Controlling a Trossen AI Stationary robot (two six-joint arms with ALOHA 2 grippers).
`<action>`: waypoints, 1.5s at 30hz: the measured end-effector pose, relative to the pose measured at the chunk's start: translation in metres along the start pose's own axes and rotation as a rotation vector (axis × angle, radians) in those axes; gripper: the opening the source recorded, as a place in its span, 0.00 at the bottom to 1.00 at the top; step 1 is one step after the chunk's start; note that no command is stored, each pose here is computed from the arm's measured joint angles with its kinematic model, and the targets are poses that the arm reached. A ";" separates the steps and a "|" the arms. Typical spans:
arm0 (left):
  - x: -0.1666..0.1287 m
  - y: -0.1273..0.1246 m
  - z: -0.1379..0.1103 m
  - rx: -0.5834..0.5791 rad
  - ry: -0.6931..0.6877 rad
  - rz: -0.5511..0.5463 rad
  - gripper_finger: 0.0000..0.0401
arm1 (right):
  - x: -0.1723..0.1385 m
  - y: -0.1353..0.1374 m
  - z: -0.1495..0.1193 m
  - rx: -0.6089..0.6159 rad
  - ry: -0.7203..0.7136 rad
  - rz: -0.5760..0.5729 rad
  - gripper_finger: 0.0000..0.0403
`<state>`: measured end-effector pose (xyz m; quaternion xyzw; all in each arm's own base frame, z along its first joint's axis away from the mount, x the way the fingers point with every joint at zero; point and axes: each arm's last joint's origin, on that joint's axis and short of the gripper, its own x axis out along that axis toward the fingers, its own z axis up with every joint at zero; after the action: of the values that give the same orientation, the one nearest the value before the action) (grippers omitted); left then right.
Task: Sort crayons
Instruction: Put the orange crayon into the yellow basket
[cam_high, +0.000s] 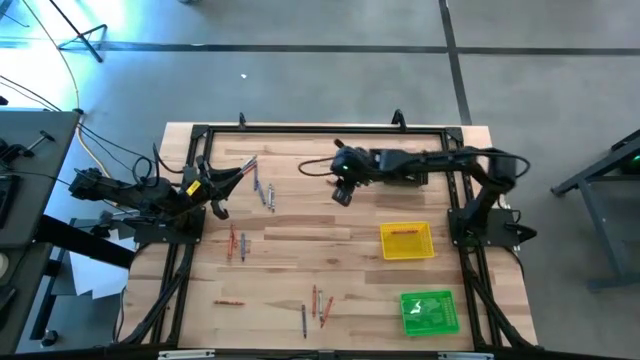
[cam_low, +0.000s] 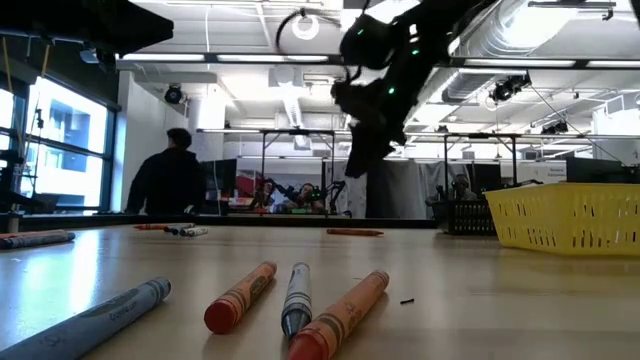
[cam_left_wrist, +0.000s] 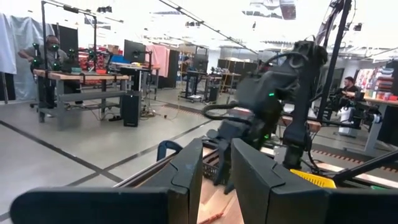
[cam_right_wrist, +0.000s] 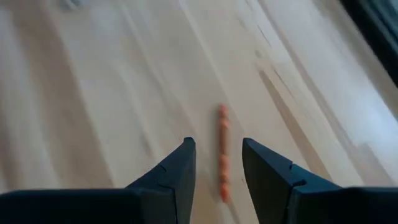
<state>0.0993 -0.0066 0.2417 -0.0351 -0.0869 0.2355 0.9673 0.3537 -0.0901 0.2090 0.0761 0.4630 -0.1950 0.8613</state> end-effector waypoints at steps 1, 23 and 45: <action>0.000 0.000 0.000 0.001 0.002 0.000 0.18 | 0.005 -0.002 0.003 0.003 0.028 -0.006 0.31; 0.000 0.000 -0.001 -0.008 0.012 -0.004 0.18 | 0.049 -0.022 0.000 0.115 0.198 0.066 0.31; 0.000 0.000 -0.001 -0.015 0.012 -0.004 0.18 | 0.073 -0.013 -0.014 0.097 0.273 0.051 0.31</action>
<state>0.0996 -0.0068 0.2402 -0.0436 -0.0832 0.2327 0.9680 0.3733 -0.1172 0.1413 0.1553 0.5639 -0.1830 0.7902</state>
